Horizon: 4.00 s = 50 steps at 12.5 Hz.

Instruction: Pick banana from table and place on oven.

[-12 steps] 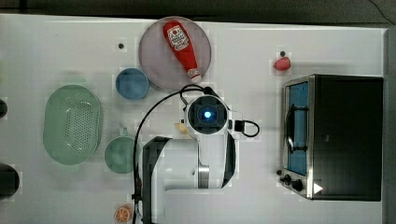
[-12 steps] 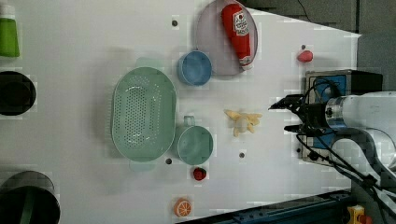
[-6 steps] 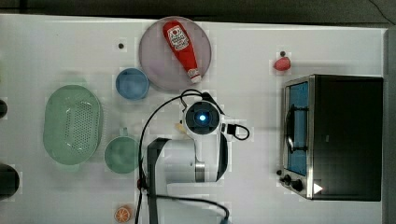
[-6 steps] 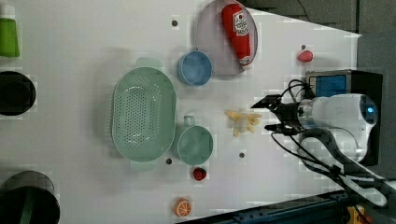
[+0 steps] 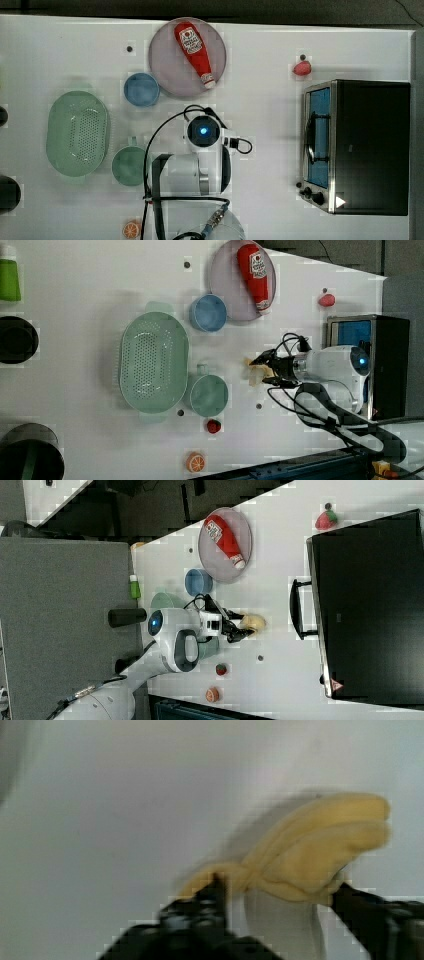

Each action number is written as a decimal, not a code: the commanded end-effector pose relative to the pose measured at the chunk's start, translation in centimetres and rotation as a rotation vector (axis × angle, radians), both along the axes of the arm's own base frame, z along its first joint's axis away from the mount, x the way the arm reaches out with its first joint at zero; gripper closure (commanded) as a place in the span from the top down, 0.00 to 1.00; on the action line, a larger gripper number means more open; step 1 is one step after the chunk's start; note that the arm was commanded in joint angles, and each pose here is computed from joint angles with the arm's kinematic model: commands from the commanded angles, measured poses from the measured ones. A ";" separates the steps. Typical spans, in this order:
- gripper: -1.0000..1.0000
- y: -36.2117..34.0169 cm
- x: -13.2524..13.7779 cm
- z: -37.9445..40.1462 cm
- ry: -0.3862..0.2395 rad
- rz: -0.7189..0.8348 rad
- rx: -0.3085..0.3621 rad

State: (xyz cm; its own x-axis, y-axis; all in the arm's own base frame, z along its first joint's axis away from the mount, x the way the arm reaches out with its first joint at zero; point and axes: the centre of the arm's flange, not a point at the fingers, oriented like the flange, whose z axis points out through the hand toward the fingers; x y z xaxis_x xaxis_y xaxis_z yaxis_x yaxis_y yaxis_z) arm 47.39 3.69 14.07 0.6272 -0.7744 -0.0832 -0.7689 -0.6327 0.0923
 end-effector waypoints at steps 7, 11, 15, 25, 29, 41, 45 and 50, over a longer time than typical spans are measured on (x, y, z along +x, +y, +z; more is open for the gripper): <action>0.20 -0.8 2.8 7.0 -0.138 -0.082 0.002; 0.20 -1.5 4.8 20.1 -0.195 -0.091 -0.012; 0.20 -4.2 5.0 32.8 -0.126 -0.146 -0.026; 0.20 -26.5 2.0 37.6 -0.143 -0.198 -0.034; 0.20 -35.6 0.6 33.8 -0.112 -0.012 -0.102; 1.00 -40.7 1.9 31.7 -0.114 0.220 -0.199; 1.00 -34.9 2.1 40.2 -0.082 0.334 -0.082; 1.00 -19.3 4.8 45.0 -0.108 0.083 -0.062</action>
State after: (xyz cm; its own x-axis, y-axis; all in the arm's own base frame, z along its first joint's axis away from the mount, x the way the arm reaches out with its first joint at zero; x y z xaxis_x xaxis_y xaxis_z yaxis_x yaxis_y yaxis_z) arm 49.97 -21.15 60.70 0.7504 -0.6576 0.0668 -0.6608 -0.7491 0.0479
